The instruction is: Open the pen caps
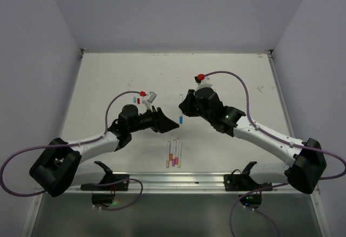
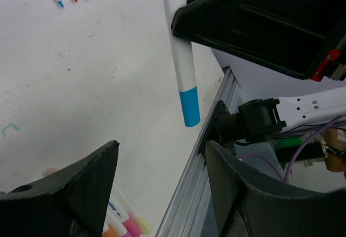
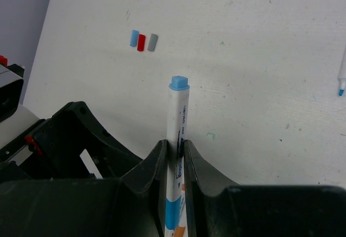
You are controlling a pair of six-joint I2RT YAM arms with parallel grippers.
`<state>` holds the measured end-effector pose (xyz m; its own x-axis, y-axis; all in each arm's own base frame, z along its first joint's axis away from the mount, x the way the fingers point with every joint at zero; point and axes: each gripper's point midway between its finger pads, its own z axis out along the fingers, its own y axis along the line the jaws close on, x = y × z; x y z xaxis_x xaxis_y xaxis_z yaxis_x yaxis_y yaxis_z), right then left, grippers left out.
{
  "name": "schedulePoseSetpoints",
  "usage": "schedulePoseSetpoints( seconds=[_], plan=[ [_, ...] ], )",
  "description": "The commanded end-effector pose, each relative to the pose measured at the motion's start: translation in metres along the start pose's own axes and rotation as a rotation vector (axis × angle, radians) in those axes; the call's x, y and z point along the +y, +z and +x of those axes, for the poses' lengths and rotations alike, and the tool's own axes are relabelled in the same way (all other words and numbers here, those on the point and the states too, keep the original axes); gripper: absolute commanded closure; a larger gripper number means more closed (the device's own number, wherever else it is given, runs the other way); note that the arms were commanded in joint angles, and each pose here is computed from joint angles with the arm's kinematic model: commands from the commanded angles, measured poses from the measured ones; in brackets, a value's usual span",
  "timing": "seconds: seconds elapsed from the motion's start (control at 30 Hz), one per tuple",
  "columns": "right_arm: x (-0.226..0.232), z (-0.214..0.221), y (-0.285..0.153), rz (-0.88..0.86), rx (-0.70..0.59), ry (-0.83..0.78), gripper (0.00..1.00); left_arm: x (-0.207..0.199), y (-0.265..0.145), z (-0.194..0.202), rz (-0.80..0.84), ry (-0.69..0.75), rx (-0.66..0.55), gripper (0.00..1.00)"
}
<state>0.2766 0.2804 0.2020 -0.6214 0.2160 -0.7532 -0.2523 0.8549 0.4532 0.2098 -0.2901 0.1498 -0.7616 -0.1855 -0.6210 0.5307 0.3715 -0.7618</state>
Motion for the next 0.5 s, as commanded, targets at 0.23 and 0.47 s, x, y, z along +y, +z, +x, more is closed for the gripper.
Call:
schedulePoseSetpoints(
  seconds=[0.23,0.47],
  plan=[
    [0.016,-0.011,0.003,-0.072,-0.047,0.052,1.0,-0.038,0.026,-0.046,0.085,0.017,-0.132,0.33],
    [0.014,-0.012,0.004,-0.062,-0.06,0.068,1.0,-0.037,0.037,-0.042,0.067,0.013,-0.112,0.48]
  ],
)
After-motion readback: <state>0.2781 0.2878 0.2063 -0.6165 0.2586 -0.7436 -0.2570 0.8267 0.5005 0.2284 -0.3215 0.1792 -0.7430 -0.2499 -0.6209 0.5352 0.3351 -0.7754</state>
